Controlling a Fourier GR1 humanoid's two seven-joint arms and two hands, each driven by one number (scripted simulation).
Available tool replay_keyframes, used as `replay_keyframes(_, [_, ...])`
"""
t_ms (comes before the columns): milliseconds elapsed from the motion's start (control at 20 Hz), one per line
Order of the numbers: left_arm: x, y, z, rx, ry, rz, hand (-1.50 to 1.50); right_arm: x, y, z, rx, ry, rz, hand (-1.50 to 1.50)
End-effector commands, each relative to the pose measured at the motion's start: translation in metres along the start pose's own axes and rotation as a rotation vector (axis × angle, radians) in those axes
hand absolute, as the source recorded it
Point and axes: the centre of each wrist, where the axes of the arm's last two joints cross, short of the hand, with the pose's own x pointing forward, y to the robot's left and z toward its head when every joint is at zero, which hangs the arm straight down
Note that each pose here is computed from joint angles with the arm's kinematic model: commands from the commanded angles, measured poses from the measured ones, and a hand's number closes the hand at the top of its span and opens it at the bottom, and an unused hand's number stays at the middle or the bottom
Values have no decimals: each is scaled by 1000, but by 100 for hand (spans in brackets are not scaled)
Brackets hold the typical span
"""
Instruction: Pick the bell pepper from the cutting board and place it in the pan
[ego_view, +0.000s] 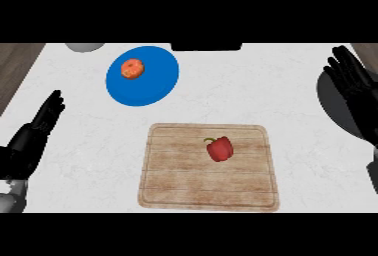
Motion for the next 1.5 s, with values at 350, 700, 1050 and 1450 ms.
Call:
replay_keyframes(350, [19, -50, -10, -178, 14, 52, 0, 1, 14, -37, 125, 111, 862, 150])
replay_keyframes(700, [57, -69, -21, -202, 66, 95, 0, -84, 142, -3, -68, 61, 556, -150])
replay_keyframes(1050, [42, -74, -18, -178, 59, 79, 0, -41, 147, -25, 125, 245, 951, -150])
replay_keyframes(1450, [38, -73, -15, -197, 59, 91, 0, -3, 192, -52, 469, 547, 1186, -150])
